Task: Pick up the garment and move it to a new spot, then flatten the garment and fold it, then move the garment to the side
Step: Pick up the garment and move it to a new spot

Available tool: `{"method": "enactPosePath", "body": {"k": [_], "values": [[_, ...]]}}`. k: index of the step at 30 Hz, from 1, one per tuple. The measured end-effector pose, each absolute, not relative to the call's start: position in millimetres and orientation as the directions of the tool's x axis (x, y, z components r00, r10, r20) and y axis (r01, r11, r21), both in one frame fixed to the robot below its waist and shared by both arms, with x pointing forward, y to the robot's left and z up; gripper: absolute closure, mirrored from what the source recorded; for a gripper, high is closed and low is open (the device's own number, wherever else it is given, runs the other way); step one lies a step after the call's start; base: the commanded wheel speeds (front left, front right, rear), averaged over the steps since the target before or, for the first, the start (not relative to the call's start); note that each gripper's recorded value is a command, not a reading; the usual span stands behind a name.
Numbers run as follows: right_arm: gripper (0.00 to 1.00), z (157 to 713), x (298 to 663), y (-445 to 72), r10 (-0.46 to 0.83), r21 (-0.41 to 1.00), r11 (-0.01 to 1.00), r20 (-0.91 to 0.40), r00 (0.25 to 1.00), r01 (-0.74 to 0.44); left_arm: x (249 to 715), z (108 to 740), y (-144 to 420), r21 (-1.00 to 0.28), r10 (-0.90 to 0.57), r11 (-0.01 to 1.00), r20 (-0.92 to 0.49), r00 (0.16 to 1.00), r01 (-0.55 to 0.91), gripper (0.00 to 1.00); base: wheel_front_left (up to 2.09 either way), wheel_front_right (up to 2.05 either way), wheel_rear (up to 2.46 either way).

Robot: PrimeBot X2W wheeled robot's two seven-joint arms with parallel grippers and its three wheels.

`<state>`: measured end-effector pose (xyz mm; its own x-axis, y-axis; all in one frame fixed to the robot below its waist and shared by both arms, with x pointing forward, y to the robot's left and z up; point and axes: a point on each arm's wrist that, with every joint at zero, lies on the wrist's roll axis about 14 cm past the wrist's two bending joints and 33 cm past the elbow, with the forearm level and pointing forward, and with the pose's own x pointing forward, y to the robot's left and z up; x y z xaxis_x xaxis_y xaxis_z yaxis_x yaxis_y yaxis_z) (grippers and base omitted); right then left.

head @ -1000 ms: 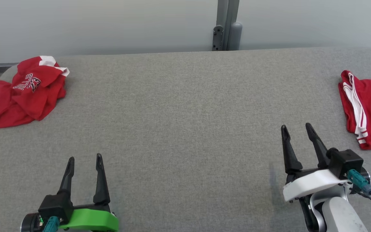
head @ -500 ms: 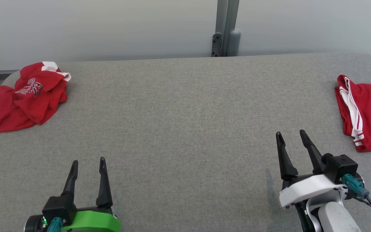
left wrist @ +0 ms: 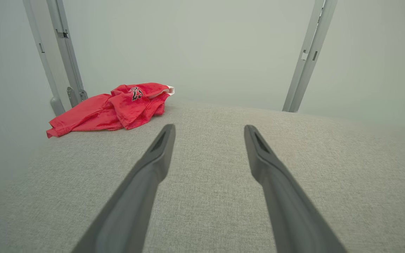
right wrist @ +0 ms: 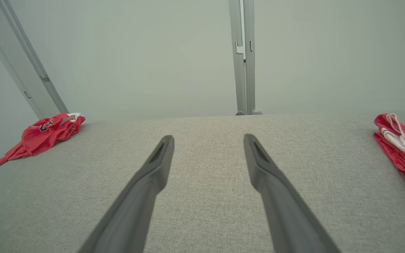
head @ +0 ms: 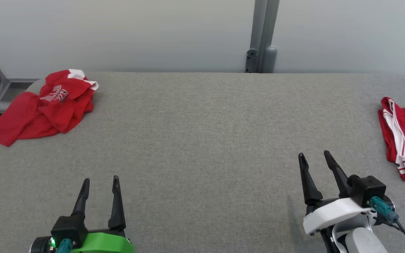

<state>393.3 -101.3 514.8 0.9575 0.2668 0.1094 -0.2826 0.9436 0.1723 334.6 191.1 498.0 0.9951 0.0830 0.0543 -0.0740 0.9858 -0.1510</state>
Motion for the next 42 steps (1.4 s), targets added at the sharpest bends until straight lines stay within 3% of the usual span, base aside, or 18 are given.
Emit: {"method": "enactPosePath", "body": {"k": [10,18,24,33,42], "values": [[0.00,520.4,401.3,-24.3,0.464,0.173,0.860,0.125,0.877,-0.480,288.2,500.7,253.8,-0.142,0.295,0.948,0.065,0.953,-0.284,0.00,0.00,0.00,0.00],[0.00,526.5,394.2,61.3,0.659,0.166,0.720,0.139,0.739,-0.674,229.6,502.2,305.8,-0.141,0.508,0.857,0.068,0.859,-0.496,0.00,0.00,0.00,0.00],[0.00,523.9,392.8,96.6,0.728,0.166,0.652,0.135,0.672,-0.740,205.5,500.3,320.4,-0.137,0.584,0.808,0.053,0.810,-0.574,0.00,0.00,0.00,0.00],[0.00,519.4,408.0,105.7,0.738,0.148,0.645,0.131,0.662,-0.749,210.6,496.9,326.9,-0.125,0.602,0.794,0.026,0.798,-0.595,0.00,0.00,0.00,0.00],[0.00,525.1,448.1,95.2,0.696,0.108,0.694,0.150,0.702,-0.712,288.4,550.1,365.0,0.015,0.519,0.849,0.161,0.840,-0.528,0.00,0.00,0.00,0.00]]}}
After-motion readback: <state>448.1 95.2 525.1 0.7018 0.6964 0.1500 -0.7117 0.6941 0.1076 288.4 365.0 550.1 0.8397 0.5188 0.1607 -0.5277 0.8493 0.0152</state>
